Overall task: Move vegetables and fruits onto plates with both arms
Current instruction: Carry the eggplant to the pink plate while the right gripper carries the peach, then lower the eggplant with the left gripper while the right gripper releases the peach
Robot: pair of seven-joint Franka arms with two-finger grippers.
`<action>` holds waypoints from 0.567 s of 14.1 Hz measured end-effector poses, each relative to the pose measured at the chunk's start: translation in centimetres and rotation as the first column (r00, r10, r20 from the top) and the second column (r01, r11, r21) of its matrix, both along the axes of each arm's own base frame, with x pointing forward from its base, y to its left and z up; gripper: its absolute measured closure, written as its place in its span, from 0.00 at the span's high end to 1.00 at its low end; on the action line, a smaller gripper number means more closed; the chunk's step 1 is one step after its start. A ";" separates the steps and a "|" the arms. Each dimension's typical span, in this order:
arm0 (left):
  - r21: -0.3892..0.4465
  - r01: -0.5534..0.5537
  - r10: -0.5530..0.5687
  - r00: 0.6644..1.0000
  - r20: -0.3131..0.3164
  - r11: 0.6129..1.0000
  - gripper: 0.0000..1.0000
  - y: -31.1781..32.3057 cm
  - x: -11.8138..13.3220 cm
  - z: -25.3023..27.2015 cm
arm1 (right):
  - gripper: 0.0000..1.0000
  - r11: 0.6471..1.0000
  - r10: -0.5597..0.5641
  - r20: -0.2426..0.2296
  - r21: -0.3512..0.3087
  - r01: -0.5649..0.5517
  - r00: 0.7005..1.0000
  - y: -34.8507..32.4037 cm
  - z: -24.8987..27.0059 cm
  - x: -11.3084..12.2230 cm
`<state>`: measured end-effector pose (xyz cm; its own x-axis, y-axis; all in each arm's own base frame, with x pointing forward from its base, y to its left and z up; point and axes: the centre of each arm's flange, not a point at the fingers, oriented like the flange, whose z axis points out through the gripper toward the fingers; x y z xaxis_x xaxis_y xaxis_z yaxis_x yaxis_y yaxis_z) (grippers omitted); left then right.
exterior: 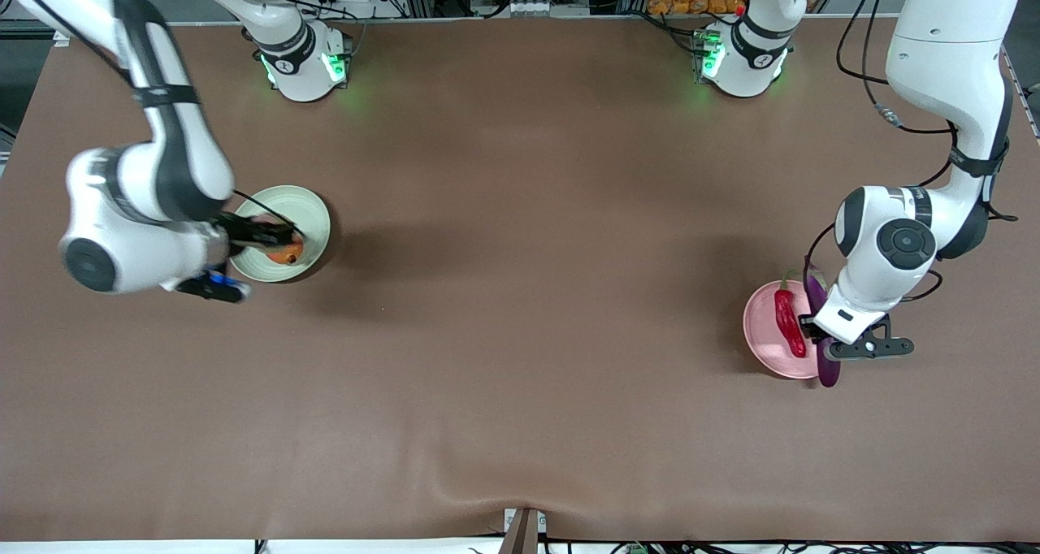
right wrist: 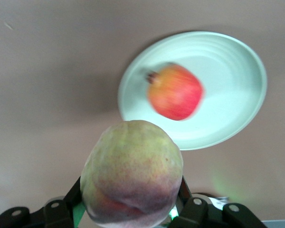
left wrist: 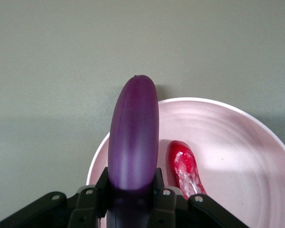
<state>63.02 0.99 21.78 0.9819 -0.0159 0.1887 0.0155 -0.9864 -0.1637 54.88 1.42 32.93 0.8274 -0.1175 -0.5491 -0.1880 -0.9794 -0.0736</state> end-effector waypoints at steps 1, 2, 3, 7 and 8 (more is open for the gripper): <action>-0.001 0.001 -0.001 1.000 -0.001 1.000 0.38 0.0 -0.1 -0.2 | 0.77 1.000 0.004 -0.007 0.025 -0.004 1.000 -2.6 -0.2 -1.2; -0.002 0.000 0.000 1.000 0.000 1.000 0.38 0.0 -0.2 -0.2 | 0.77 1.000 0.005 -0.015 0.030 -0.005 1.000 -4.3 -0.5 -2.3; -0.002 -0.001 0.001 1.000 -0.001 1.000 0.38 0.0 -0.2 -0.3 | 0.77 1.000 0.001 -0.023 0.027 0.000 1.000 -5.3 -1.0 -3.2; -0.003 0.000 0.000 1.000 -0.012 1.000 0.69 -0.1 -0.6 -0.7 | 0.77 1.000 -0.013 -0.010 0.009 0.013 1.000 -5.7 -5.5 -5.8; -0.004 0.001 -0.001 1.000 -0.009 1.000 0.78 -0.2 -0.6 -0.7 | 0.77 1.000 -0.017 0.003 0.003 0.017 1.000 -5.6 -6.7 -6.5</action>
